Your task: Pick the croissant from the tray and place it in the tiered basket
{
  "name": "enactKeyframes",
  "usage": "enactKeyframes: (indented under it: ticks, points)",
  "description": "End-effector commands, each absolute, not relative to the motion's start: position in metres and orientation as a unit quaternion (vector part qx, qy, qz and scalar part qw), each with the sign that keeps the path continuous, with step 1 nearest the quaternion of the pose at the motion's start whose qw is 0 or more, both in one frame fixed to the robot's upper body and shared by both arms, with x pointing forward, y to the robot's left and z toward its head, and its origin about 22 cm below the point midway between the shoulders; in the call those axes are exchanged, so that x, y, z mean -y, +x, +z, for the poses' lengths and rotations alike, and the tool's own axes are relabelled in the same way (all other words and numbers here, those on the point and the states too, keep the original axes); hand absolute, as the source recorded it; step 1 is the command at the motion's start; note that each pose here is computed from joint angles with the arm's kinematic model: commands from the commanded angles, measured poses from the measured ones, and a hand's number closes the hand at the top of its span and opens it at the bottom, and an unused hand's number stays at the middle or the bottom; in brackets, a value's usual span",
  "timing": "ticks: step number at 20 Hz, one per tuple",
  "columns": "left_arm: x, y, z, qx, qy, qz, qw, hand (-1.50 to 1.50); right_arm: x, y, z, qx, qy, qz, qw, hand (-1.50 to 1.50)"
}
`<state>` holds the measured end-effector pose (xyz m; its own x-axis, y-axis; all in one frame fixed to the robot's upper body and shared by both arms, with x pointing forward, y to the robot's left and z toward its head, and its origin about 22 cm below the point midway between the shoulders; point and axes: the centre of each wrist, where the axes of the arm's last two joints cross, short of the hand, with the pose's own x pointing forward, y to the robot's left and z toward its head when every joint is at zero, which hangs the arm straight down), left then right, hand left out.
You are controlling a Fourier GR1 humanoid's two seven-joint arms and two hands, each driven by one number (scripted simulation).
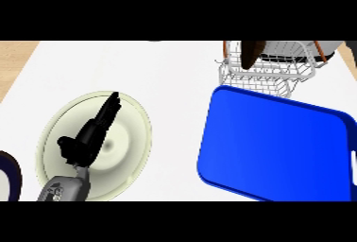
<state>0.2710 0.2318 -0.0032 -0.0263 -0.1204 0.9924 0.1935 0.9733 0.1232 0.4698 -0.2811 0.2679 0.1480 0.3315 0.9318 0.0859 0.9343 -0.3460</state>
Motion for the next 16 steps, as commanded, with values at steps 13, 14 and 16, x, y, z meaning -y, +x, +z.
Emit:
enactKeyframes:
  ticks: [13, 14, 16]
  points:
    - [-0.225, 0.263, -0.019, 0.697, -0.045, -0.11, 0.708, 0.0, 0.523, 0.351, 0.265, 0.721, -0.214, -0.14, 0.644, -1.5]
    - [-0.236, 0.272, -0.014, 0.699, -0.037, -0.102, 0.707, 0.0, 0.532, 0.341, 0.274, 0.719, -0.223, -0.131, 0.645, -1.5]
    - [-0.24, 0.264, -0.015, 0.693, -0.043, -0.114, 0.71, 0.0, 0.55, 0.324, 0.284, 0.713, -0.221, -0.124, 0.654, -1.5]
